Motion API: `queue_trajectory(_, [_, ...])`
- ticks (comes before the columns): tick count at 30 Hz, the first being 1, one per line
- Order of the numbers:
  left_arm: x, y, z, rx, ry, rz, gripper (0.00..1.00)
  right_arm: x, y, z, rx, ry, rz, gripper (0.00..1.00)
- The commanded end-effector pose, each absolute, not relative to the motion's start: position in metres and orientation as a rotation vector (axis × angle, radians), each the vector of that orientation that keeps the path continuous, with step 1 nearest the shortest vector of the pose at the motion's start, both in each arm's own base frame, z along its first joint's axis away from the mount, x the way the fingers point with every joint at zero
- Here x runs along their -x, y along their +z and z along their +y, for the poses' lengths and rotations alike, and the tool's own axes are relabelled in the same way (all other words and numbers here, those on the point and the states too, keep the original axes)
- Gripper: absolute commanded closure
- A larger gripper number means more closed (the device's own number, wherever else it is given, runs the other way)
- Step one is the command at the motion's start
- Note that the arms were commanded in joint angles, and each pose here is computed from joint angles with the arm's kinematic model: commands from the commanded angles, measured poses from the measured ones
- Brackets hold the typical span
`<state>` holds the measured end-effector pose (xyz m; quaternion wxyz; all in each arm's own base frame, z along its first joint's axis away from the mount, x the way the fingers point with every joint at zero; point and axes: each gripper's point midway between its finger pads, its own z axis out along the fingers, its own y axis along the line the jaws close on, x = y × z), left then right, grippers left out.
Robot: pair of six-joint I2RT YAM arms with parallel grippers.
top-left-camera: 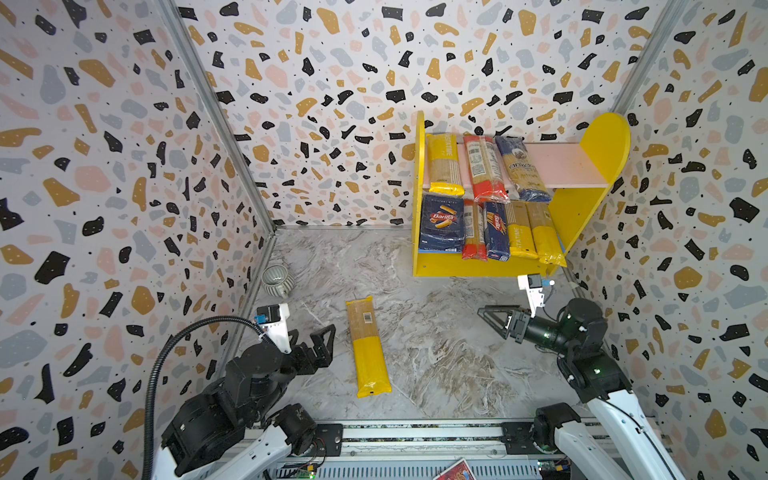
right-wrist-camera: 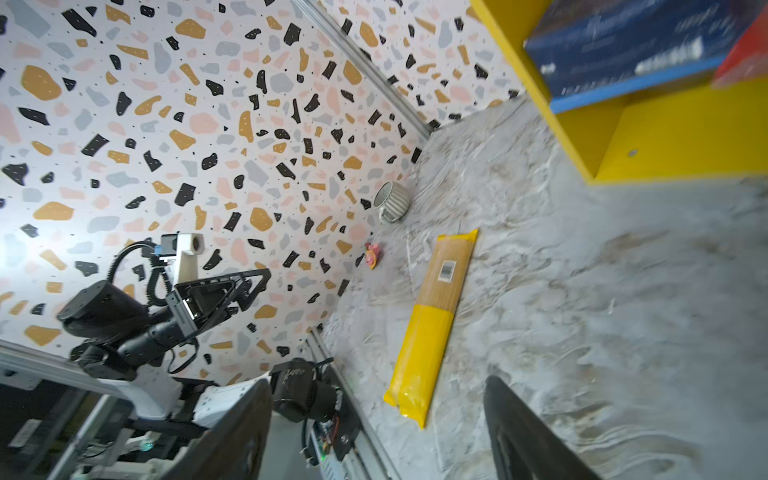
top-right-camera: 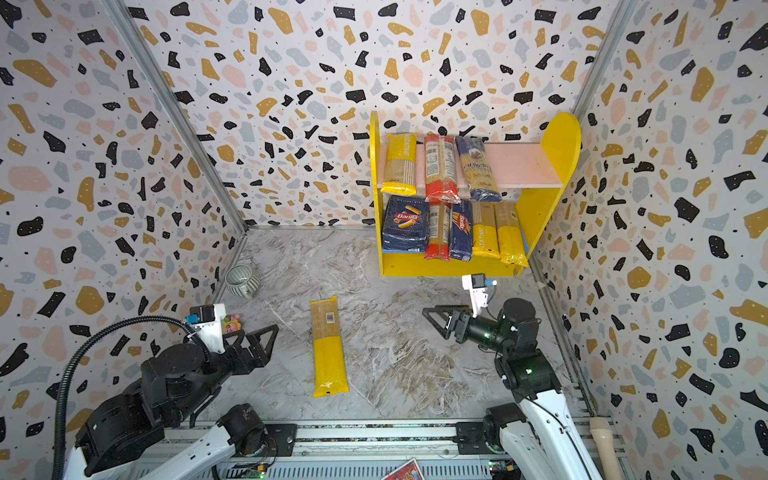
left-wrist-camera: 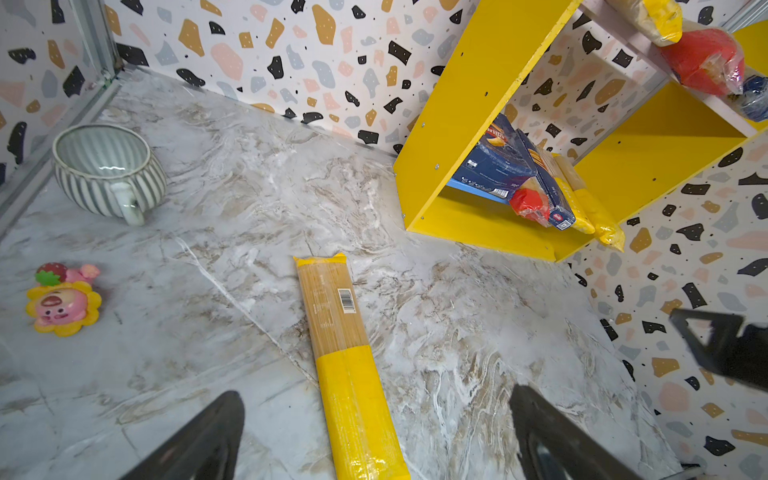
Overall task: Place and organize the pasta boxes and bags onto the shelf
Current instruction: 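Open the right gripper and move it back down to the table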
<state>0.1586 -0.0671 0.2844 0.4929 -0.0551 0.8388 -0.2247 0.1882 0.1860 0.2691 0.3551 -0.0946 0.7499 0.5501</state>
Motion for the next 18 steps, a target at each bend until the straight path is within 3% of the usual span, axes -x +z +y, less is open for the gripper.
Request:
queue_trajectory(1, [-0.154,0.275,-0.071,0.155,-0.603,2.055,0.01,-0.174,0.253,0.200,0.229,1.533,1.926,0.20])
queue_trajectory(8, [-0.152,0.252,-0.075,0.171,-0.620,2.101,0.01,-0.158,0.183,0.236,0.278,1.462,2.094,0.20])
queue_trajectory(18, [-0.152,0.243,-0.075,0.177,-0.610,2.117,0.00,-0.167,0.140,0.285,0.383,1.393,2.203,0.20])
